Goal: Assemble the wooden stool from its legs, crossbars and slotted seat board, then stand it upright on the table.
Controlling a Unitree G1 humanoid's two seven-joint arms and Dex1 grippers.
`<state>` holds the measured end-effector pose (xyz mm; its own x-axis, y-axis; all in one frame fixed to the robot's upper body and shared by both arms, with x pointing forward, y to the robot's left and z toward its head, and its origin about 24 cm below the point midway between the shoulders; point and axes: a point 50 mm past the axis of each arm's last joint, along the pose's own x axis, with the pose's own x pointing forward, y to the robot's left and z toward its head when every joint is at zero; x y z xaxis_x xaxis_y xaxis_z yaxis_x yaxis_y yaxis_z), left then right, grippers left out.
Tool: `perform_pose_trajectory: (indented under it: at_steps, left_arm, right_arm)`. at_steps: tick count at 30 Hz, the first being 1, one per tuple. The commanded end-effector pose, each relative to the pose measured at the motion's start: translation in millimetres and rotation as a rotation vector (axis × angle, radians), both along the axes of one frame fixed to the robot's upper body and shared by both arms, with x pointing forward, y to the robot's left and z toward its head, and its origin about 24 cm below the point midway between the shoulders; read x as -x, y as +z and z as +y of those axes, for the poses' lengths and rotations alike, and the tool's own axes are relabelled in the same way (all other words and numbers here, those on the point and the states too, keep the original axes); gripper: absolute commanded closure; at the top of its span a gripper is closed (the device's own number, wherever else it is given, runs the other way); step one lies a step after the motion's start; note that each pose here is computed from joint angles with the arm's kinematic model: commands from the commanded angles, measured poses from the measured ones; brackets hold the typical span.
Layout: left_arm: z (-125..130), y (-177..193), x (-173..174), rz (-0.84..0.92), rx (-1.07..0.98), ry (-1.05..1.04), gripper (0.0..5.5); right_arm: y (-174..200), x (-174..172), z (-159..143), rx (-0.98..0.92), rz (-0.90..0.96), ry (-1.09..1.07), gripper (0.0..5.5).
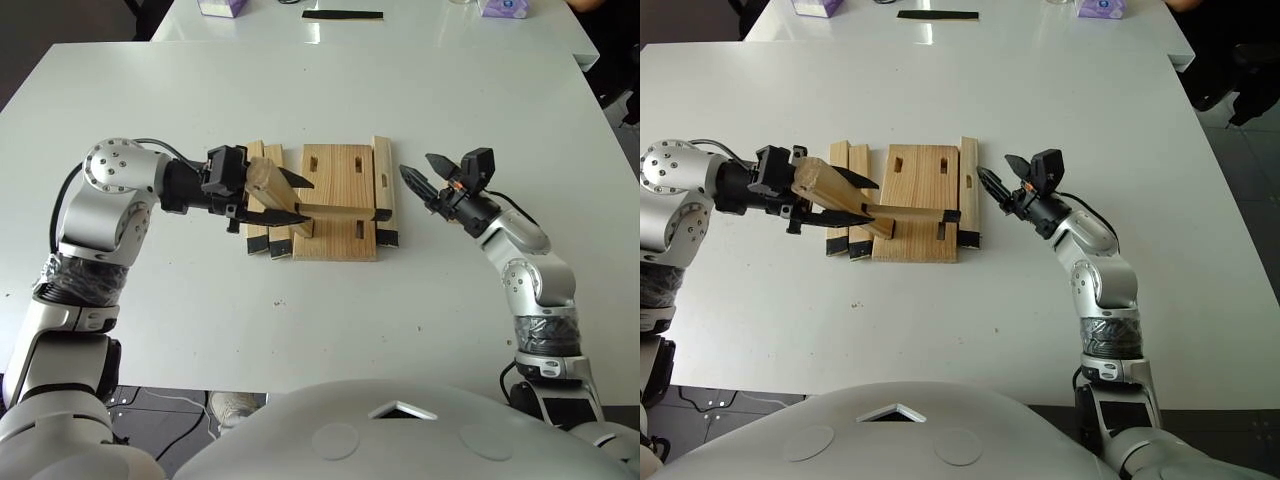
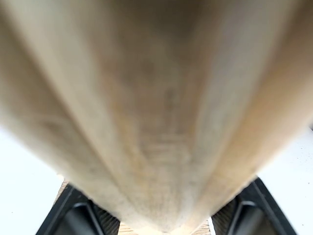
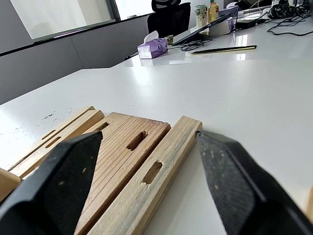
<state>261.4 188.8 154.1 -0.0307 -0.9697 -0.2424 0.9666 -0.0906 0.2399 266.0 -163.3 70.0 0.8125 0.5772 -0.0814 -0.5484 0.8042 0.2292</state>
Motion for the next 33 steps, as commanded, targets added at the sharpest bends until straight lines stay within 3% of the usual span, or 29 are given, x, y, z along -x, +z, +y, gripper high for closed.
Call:
perform_pose_trajectory:
  at_steps: [1,5,6,12,19,22,25,30,33]
  left_arm:
    - [7,-60,15,0.231,-0.222,0.026,3.45]
    - [7,-48,11,0.183,-0.186,0.087,3.45]
    - [7,-43,9,0.168,-0.173,0.108,3.08]
    - [14,-23,10,0.094,-0.211,0.163,2.26]
    - [66,-37,31,0.111,-0.434,0.271,2.10]
    - [92,-41,22,0.046,-0.464,0.521,2.10]
    - [98,-39,1,-0.001,-0.281,0.896,2.10]
    - [68,-50,-2,0.203,0.117,1.358,2.10]
    - [39,-62,5,0.348,0.213,1.474,2.10]
  right_arm:
    - [-4,2,4,-0.003,0.011,-0.010,1.98]
    - [-4,4,1,-0.003,0.012,-0.024,1.98]
    - [-4,4,-1,-0.002,0.012,-0.031,1.98]
    - [-5,6,-3,-0.011,0.012,-0.056,1.98]
    - [-10,14,-6,-0.020,0.022,-0.091,1.98]
    - [-13,20,-9,-0.027,0.029,-0.128,1.98]
    - [-16,25,-11,-0.034,0.035,-0.174,1.98]
    - [-17,26,-11,-0.053,0.037,-0.225,1.98]
    - [-16,24,-12,-0.059,0.044,-0.242,1.98]
